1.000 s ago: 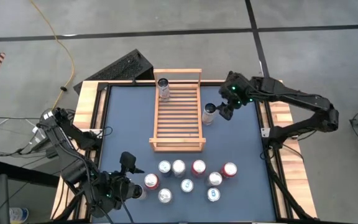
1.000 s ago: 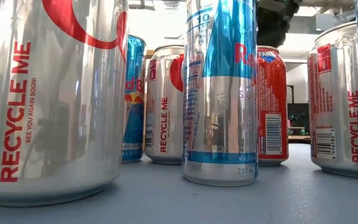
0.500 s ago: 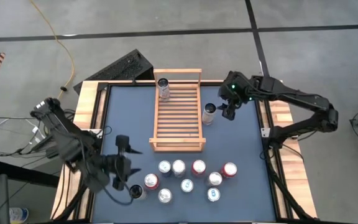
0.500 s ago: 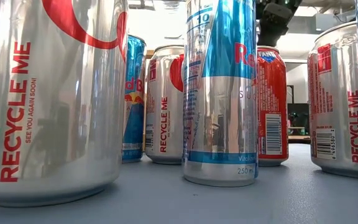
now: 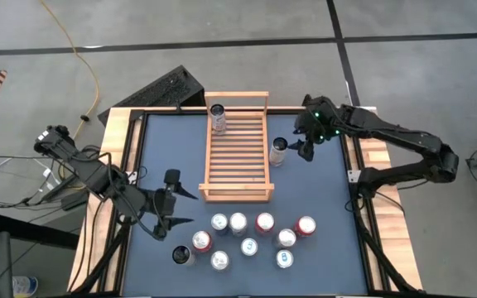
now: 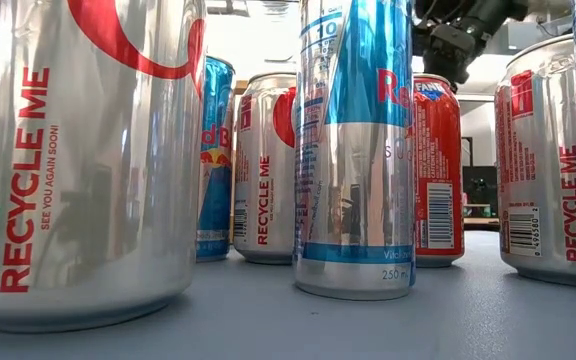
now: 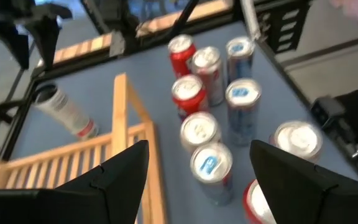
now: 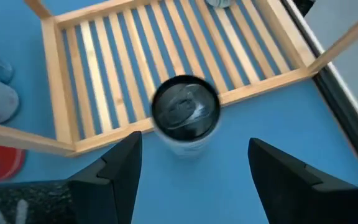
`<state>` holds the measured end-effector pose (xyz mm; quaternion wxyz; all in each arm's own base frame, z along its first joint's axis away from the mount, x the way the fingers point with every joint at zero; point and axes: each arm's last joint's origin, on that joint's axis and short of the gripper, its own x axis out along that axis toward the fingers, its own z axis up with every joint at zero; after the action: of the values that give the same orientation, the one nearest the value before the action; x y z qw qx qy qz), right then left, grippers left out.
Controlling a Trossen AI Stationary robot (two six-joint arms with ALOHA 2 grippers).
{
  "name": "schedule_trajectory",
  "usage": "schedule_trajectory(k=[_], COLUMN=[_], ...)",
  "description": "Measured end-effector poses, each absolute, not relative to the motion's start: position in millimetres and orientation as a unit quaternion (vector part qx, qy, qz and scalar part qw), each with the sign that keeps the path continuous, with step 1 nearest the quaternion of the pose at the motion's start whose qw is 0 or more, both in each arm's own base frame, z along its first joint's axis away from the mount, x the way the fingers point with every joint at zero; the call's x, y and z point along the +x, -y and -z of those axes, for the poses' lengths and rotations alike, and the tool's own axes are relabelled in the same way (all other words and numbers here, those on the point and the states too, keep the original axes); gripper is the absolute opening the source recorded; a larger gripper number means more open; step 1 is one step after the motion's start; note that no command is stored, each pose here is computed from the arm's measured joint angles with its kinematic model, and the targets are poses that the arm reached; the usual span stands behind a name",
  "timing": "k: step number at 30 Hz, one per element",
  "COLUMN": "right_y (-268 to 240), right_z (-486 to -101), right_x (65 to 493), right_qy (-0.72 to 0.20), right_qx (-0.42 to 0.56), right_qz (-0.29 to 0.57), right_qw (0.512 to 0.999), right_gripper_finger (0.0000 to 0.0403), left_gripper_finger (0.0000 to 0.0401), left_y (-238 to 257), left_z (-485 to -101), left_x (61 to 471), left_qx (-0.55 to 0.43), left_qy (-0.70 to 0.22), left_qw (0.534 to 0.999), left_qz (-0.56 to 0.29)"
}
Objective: Place canned beverage on shelf
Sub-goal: Put the right white soda can on the shelf aligned with the other white soda can
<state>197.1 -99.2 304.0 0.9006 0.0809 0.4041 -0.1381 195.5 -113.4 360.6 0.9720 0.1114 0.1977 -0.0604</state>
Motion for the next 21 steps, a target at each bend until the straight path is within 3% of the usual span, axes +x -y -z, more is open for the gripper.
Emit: schedule_trajectory(k=[8, 21], right_y=[79.1, 83.8], right_z=[-286.1, -262.1], right_x=[182.0, 199.3], right_qy=[-0.383, -0.312], right_qx=[0.085, 0.051], right_qz=[0.162, 0.174], right_qw=[0.905, 0.932], right_gripper_finger=[0.0265, 0.0265], left_gripper_finger=[0.0268, 0.0268], left_y=[116.5, 94.7], left_z=[-366.5, -371.8], left_x=[200.8, 215.1], left_qx=[0.125, 0.136], left_qy=[-0.16, -0.139], left_qw=[0.977, 0.979], left_qz=[0.061, 0.057])
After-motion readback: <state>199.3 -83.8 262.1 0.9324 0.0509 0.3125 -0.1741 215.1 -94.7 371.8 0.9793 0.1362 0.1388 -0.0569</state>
